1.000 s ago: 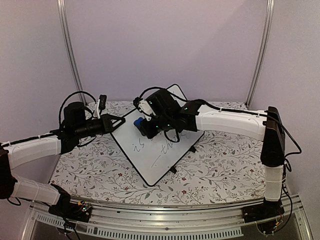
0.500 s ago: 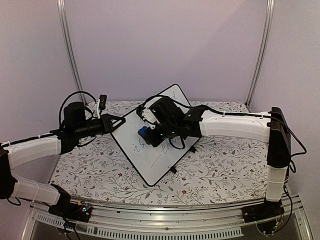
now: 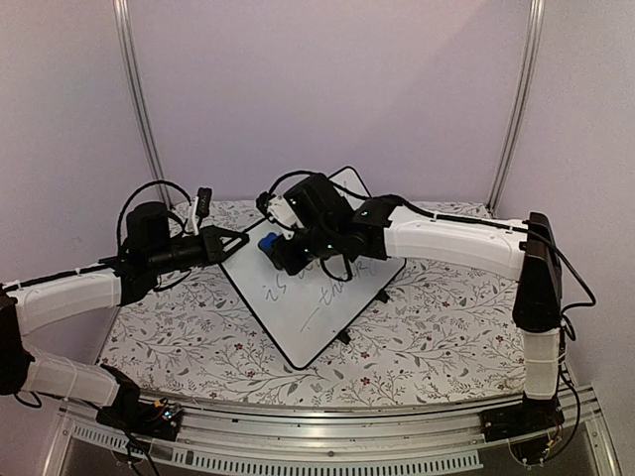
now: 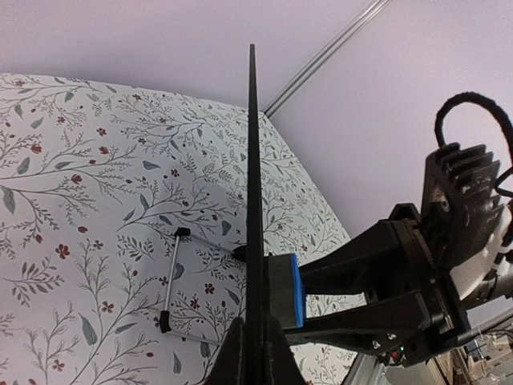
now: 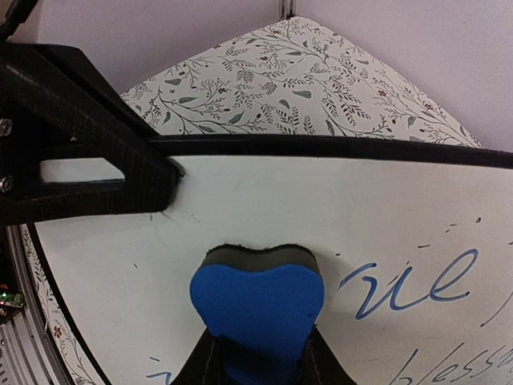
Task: Erase the whiteboard
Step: Erase the whiteboard on the whiteboard stand.
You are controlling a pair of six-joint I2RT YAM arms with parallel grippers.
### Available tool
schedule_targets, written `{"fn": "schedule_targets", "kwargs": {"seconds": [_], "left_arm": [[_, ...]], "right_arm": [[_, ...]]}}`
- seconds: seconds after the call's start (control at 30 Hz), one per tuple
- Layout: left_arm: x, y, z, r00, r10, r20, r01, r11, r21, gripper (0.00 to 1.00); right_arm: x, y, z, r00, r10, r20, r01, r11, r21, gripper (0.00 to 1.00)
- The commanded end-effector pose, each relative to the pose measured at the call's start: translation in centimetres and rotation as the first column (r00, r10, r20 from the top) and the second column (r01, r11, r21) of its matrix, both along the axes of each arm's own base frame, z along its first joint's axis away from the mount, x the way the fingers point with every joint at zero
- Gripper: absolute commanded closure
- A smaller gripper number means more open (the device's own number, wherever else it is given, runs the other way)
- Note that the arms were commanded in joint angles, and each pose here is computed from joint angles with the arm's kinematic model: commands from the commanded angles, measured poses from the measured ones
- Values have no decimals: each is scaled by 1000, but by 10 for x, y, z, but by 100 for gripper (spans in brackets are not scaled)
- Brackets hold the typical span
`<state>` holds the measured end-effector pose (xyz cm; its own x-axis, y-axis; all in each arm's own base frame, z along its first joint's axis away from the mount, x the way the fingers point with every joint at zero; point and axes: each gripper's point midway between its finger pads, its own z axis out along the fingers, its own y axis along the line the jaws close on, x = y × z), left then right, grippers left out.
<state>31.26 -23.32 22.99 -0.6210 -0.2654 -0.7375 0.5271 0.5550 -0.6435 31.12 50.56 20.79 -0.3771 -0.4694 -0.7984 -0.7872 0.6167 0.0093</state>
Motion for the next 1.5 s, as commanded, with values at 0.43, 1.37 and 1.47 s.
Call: {"fn": "schedule_targets", "kwargs": {"seconds": [0.43,1.37,1.47], "left_arm": [[-17,-17,27,989,-110,97,115,992,-43,100],[-19,-17,28,988,-116,98,121,992,-46,100],[-19,-17,29,988,-116,101,121,992,-46,100]], "right_arm": [[-16,-30,-32,998,-17,-55,12,996,-86,100],[-4,-54,-54,996,-63,-62,54,989,-140,100],[5,-47,-44,997,-58,-58,51,993,-111,100]]}}
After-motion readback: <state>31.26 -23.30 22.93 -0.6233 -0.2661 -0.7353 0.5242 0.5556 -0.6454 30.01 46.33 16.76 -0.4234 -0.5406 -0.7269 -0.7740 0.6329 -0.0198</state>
